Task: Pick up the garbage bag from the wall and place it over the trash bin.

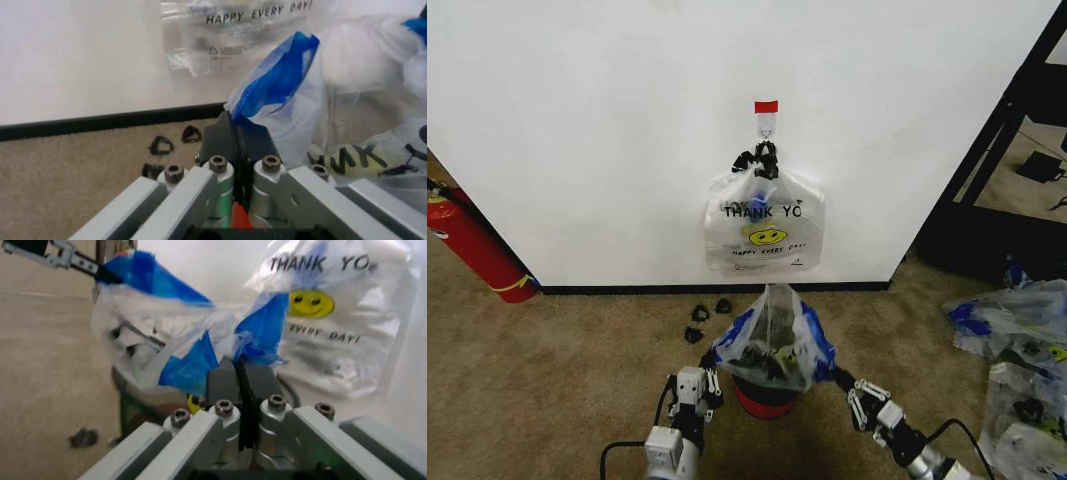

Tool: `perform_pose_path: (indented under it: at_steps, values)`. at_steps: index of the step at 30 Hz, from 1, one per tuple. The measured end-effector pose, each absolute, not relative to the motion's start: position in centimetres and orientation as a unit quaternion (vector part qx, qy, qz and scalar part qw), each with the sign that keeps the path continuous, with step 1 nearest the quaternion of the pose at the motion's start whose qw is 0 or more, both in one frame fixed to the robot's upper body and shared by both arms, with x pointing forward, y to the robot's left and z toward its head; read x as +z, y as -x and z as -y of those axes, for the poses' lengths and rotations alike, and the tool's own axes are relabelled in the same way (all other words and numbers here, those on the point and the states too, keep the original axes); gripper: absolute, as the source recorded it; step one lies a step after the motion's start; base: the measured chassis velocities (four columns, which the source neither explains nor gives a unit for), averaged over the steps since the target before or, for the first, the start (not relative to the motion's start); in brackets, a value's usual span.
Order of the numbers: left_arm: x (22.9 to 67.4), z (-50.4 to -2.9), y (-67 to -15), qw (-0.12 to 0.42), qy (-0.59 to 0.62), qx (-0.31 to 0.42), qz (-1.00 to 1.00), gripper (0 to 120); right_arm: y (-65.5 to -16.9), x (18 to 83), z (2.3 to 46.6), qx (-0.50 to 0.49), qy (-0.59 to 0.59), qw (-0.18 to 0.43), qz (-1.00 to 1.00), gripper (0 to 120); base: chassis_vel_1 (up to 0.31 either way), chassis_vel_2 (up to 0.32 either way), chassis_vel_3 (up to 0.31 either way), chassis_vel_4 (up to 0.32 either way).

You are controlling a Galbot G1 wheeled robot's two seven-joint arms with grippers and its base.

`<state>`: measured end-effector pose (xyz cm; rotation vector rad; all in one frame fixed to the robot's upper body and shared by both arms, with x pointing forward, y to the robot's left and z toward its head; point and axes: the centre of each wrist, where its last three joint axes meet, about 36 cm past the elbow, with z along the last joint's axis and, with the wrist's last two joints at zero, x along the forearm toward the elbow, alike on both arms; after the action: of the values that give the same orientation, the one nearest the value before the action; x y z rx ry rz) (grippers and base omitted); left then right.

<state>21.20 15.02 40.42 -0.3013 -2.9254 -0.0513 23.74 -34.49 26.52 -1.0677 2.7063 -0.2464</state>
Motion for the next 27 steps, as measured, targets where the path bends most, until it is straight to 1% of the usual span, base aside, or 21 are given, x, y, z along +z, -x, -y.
perform_pose_path:
  at_steps: [4,11,16,24,27]
  values:
    - [38.9,-15.5,-21.1,0.109,0.101,-0.050,0.988,0,-22.7,25.2,35.5,-0.087,0.358,0.085,-0.926,0,0.000,0.000,0.000,0.000]
    - [36.1,-15.9,-21.3,0.135,0.092,-0.083,0.983,0,-23.1,22.5,35.9,-0.082,0.334,0.064,-0.937,0,0.000,0.000,0.000,0.000]
    - [35.1,-15.6,-21.1,0.145,0.095,-0.094,0.980,0,-23.1,20.9,35.6,-0.074,0.327,0.051,-0.941,0,0.000,0.000,0.000,0.000]
    - [33.4,-14.6,-20.9,0.145,0.106,-0.102,0.978,0,-23.0,18.4,35.4,-0.062,0.321,0.030,-0.945,0,0.000,0.000,0.000,0.000]
    - [32.5,-14.3,-21.5,0.136,0.104,-0.105,0.980,0,-23.4,17.4,34.8,-0.046,0.306,0.028,-0.951,0,0.000,0.000,0.000,0.000]
